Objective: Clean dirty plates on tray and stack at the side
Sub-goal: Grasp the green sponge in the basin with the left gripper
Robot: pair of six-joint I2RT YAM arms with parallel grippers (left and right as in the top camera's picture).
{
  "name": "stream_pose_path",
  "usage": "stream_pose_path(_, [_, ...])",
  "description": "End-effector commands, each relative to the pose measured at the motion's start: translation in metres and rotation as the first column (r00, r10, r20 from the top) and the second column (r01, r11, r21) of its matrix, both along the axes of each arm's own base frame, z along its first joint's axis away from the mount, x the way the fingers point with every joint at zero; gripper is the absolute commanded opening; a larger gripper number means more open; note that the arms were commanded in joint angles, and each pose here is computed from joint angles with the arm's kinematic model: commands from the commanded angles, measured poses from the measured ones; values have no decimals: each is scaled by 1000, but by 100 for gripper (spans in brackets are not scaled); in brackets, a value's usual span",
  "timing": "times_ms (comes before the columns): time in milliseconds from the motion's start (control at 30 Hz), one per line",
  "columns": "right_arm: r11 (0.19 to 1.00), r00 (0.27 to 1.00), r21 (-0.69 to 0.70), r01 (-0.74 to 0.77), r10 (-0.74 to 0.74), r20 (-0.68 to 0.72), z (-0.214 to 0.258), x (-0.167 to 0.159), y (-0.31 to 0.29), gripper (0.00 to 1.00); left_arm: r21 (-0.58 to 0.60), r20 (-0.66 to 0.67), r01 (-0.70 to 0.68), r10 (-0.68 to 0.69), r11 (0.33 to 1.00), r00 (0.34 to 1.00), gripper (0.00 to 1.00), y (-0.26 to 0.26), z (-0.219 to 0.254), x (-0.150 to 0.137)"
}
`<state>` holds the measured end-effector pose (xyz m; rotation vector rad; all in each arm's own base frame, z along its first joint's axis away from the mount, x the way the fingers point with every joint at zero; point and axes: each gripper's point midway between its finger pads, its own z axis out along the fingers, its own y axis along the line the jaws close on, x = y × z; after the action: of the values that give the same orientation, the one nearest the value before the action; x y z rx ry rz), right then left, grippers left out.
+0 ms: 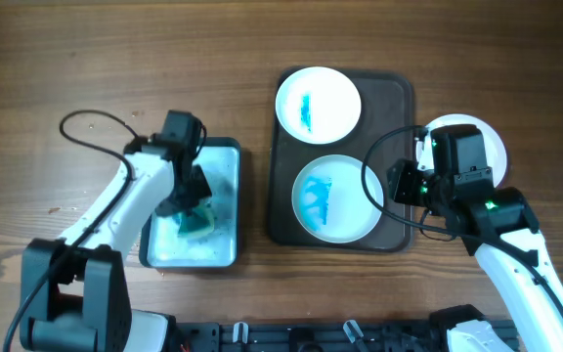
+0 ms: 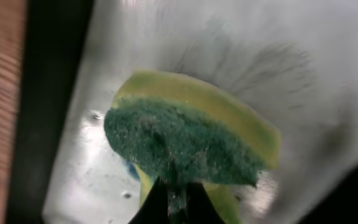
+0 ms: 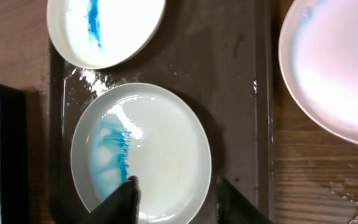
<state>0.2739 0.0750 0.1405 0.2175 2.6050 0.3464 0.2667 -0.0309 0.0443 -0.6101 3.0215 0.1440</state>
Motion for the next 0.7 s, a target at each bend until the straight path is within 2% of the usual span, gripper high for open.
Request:
stream_pose_path(0, [999, 999, -40, 35, -36, -38, -11, 3, -7, 20, -22, 105, 24, -21, 999, 994, 4, -7, 55, 32])
stream_pose_path(133, [998, 988, -52, 22, -29, -150, -40, 1, -5, 18, -25, 175, 63, -58, 998, 983, 4, -8, 91, 41])
stream_pose_path(200, [999, 973, -33, -1, -7, -230, -65, 4, 3, 18, 1, 177, 61, -61, 998, 982, 4, -3, 93, 39])
stream_pose_path(267, [998, 967, -35, -46, 36, -251, -78, 7, 6, 19, 1, 175, 62, -61, 998, 983, 4, -3, 93, 39])
stream_pose_path(333, [993, 949, 7, -120, 117, -294, -96, 7, 18, 24, 1, 176, 62, -61, 998, 983, 4, -3, 93, 39])
stream_pose_path(467, [993, 913, 5, -118, 111, -393, -135, 5, 18, 30, 4, 169, 79, -78, 997, 982, 4, -4, 93, 38])
stream_pose_path(667, [991, 906, 34, -128, 131, -403, -149, 9, 23, 32, 8, 162, 116, -116, 993, 980, 4, -5, 92, 37])
